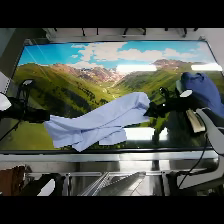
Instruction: Fold the shirts.
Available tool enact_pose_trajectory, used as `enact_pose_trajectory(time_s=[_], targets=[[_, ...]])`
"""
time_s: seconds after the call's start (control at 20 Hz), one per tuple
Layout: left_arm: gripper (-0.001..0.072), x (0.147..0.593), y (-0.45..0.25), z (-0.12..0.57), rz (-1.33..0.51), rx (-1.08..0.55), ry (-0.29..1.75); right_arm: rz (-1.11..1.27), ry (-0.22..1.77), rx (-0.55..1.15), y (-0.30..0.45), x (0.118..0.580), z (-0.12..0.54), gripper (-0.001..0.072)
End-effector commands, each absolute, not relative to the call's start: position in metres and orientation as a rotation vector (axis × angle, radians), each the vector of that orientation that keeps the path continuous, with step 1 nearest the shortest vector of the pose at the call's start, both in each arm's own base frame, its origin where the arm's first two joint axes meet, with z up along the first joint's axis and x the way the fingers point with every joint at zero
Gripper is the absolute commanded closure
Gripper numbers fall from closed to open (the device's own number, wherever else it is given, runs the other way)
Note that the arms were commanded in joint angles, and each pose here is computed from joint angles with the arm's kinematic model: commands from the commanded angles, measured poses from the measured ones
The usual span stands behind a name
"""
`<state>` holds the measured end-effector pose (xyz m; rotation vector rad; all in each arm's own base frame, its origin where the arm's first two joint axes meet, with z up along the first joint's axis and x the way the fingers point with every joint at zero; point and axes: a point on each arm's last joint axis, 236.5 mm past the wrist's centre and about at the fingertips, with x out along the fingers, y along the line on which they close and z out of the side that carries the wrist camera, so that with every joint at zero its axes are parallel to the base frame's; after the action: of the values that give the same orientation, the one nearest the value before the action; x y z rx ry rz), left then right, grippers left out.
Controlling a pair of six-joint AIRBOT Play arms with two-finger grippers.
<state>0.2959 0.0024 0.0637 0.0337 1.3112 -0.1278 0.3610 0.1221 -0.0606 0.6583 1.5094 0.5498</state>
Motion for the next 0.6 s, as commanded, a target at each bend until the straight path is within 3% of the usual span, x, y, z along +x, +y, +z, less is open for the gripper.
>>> enact_pose_trajectory(time_s=[0.0, 0.25, 0.55], targets=[[0.0697, 0.286, 0.023, 0.095, -0.052, -0.003, 1.207, 0.423, 1.52, 0.405, 0.078, 0.325, -0.012, 0.0695], [0.0696, 0.265, 0.033, 0.176, 0.031, -0.005, 0.928, 0.377, 1.094, 0.326, 0.084, 0.302, 0.143, 0.0695], [0.0697, 0.229, 0.026, 0.351, 0.077, 0.056, 0.506, 0.4, 0.636, 0.158, 0.09, 0.237, 0.331, 0.0695]])
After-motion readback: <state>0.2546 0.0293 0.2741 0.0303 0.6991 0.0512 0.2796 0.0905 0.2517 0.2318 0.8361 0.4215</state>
